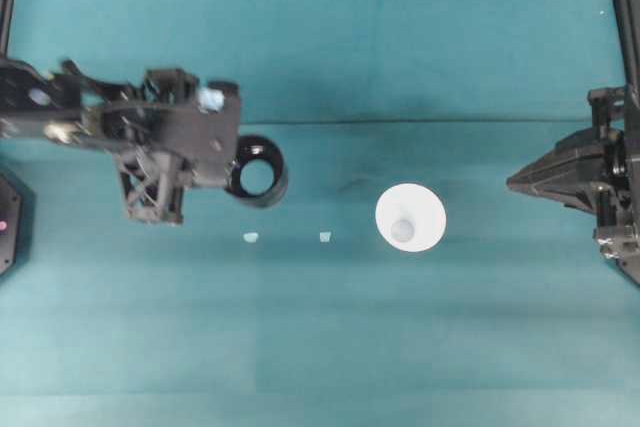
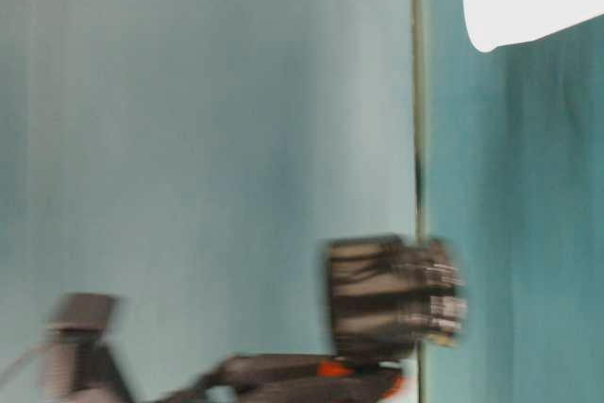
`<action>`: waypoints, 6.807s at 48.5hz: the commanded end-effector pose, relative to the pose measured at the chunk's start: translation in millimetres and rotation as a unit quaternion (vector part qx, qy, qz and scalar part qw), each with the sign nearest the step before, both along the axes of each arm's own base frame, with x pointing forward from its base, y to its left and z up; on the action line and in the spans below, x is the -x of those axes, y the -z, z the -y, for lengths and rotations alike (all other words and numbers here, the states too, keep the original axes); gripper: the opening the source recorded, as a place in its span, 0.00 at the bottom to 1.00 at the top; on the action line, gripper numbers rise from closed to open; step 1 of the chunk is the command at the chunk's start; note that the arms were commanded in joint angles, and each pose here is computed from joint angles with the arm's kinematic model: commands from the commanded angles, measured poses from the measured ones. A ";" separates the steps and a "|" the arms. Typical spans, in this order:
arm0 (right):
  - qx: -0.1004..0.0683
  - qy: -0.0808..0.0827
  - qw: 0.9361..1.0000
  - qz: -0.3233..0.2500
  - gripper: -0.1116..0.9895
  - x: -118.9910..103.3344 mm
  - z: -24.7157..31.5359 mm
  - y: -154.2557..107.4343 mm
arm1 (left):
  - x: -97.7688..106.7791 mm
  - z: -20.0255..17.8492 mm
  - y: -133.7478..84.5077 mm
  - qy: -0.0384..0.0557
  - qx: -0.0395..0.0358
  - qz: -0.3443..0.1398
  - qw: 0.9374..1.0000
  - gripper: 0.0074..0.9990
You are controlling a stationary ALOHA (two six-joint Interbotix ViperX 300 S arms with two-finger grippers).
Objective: Put the paper cup into the moved red handle cup holder.
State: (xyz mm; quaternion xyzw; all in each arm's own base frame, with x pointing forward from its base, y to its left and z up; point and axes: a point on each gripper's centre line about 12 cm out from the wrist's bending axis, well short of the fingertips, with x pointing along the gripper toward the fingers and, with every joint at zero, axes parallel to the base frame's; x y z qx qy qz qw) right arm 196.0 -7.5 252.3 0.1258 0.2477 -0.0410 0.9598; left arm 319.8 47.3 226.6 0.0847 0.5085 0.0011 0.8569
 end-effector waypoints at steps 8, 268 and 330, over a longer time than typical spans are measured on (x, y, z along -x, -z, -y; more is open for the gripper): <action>0.001 0.008 1.000 0.007 0.01 -1.6 3.0 -3.4 | -20.5 -2.4 -17.6 -0.001 -0.003 0.031 1.000 0.26; -0.089 0.067 0.919 -0.377 0.01 -151.8 29.7 120.2 | 46.7 29.9 -10.6 -0.070 0.065 0.049 0.994 0.85; -0.082 0.052 0.955 -0.281 0.01 -217.8 41.2 -10.4 | 46.5 29.9 -13.9 -0.071 0.066 0.054 0.994 0.85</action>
